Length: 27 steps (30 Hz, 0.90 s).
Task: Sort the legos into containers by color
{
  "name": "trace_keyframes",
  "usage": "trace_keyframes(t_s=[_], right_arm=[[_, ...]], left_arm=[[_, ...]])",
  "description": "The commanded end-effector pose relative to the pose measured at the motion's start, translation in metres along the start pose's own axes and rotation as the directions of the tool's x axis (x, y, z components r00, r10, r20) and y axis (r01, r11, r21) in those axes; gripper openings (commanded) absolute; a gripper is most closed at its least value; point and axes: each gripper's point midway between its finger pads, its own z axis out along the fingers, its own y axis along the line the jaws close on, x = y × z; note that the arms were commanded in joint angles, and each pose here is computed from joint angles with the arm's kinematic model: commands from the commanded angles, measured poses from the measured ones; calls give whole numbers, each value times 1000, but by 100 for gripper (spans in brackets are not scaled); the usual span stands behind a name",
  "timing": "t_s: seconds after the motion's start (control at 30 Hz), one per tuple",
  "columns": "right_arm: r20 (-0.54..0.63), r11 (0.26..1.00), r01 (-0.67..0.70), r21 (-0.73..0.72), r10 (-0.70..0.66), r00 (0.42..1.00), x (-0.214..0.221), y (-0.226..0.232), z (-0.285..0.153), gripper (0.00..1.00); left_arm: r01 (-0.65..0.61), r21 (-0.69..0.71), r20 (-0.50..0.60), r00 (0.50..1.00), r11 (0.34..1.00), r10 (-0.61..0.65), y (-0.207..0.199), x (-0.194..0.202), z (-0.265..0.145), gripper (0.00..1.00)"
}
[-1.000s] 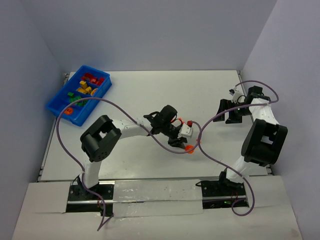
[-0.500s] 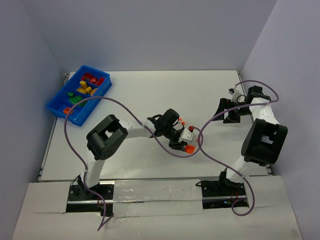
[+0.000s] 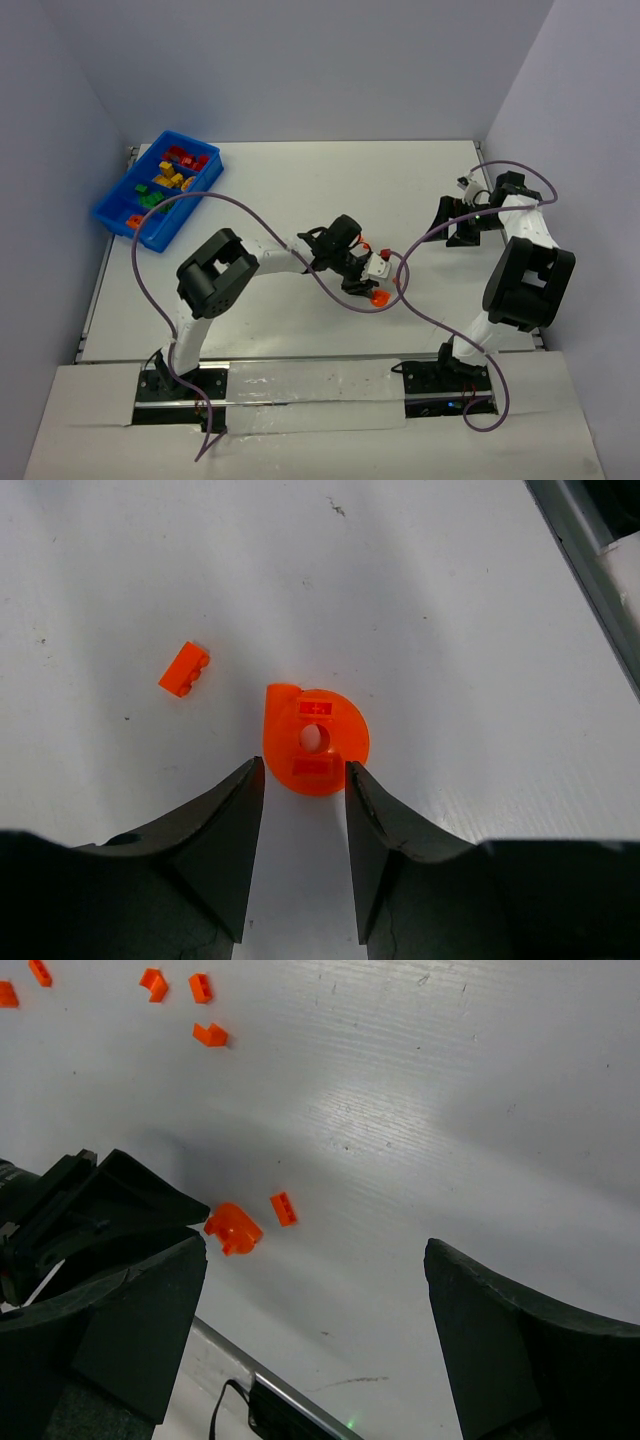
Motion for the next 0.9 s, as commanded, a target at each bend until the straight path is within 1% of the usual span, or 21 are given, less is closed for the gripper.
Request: trace_keyframes(t_s=[0.0, 0.33, 0.47, 0.7, 0.8, 0.87], right_arm=[[20, 1000, 12, -15, -11, 1000, -9, 3, -4, 96], [17, 1000, 12, -21, -12, 1000, -9, 2, -3, 96], [16, 1000, 12, -22, -11, 1000, -9, 2, -3, 95], [13, 1000, 11, -23, -10, 1000, -8, 1, -1, 95], [10, 1000, 12, -22, -11, 1000, -8, 1, -1, 95], [9, 1000, 11, -22, -11, 1000, -8, 0, -1, 95]], left_arm=[[-44, 8, 47, 998, 999, 43, 8, -17, 5, 46], [-33, 16, 42, 999, 999, 33, 8, -14, 8, 45], [-30, 20, 39, 999, 999, 29, 7, -12, 9, 38], [-23, 28, 28, 999, 999, 22, 6, -6, 11, 32], [-19, 33, 26, 1000, 999, 18, 4, -4, 12, 34], [-14, 38, 22, 1000, 999, 13, 4, -4, 12, 38]])
